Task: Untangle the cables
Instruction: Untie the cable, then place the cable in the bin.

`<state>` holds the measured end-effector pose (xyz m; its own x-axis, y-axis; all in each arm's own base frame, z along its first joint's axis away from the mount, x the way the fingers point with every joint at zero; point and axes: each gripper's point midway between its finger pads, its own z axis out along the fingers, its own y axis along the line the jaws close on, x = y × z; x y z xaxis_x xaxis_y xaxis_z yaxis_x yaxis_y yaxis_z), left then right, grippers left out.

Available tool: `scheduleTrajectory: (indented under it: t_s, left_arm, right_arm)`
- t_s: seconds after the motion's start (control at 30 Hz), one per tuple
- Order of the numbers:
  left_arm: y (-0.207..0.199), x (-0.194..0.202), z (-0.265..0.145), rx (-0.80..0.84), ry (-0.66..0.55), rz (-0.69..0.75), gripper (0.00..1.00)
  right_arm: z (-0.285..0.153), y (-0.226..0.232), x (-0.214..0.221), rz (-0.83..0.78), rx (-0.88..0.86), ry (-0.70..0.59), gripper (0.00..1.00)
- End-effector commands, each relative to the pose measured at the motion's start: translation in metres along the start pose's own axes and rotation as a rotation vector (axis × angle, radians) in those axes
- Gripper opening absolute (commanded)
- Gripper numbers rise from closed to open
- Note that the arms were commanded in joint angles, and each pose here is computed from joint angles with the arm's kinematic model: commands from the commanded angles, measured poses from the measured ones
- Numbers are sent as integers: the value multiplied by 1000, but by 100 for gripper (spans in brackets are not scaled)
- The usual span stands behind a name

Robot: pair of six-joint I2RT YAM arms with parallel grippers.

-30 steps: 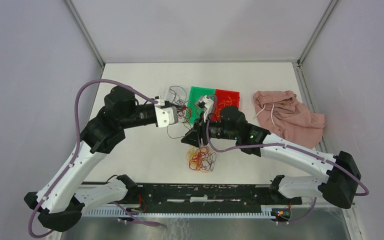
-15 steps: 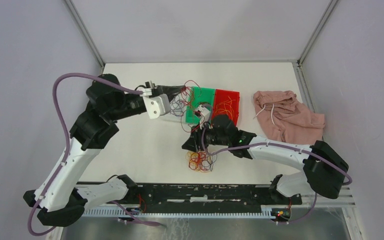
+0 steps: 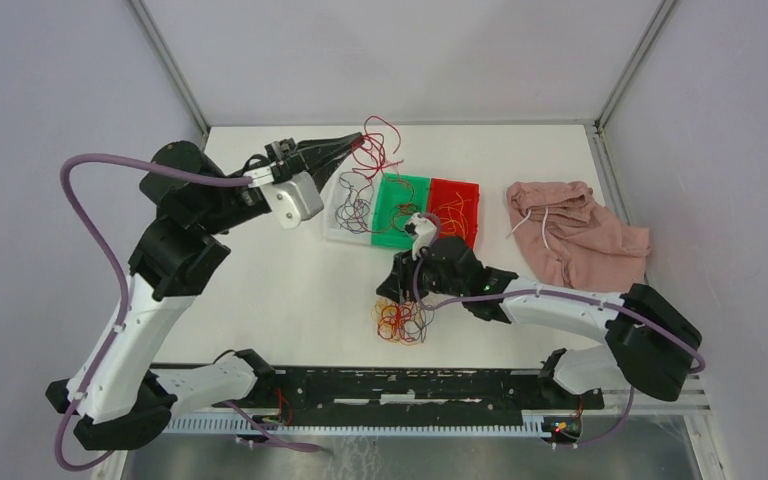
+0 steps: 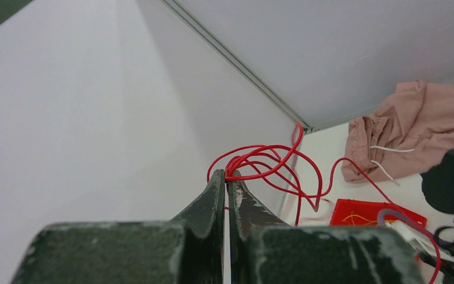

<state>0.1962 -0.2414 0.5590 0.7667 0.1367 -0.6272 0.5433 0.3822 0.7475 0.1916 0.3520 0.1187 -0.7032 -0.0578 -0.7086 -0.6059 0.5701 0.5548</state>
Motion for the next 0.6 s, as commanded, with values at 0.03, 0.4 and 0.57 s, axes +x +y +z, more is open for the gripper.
scheduleTrajectory:
  t_s: [0.03,0.4,0.57]
  left_arm:
    - [-10,28,10,-9,38,20,3]
    - [-57,120,37,10,184,-121,3]
    - [-66,162,46,-52,260,-165,3]
  right_arm:
    - [-36,-28,-53,33,144,-181,54]
    - [-106,-89,-107,85,444,-335,56]
    - [-122,-114,-109,101,600,-342,55]
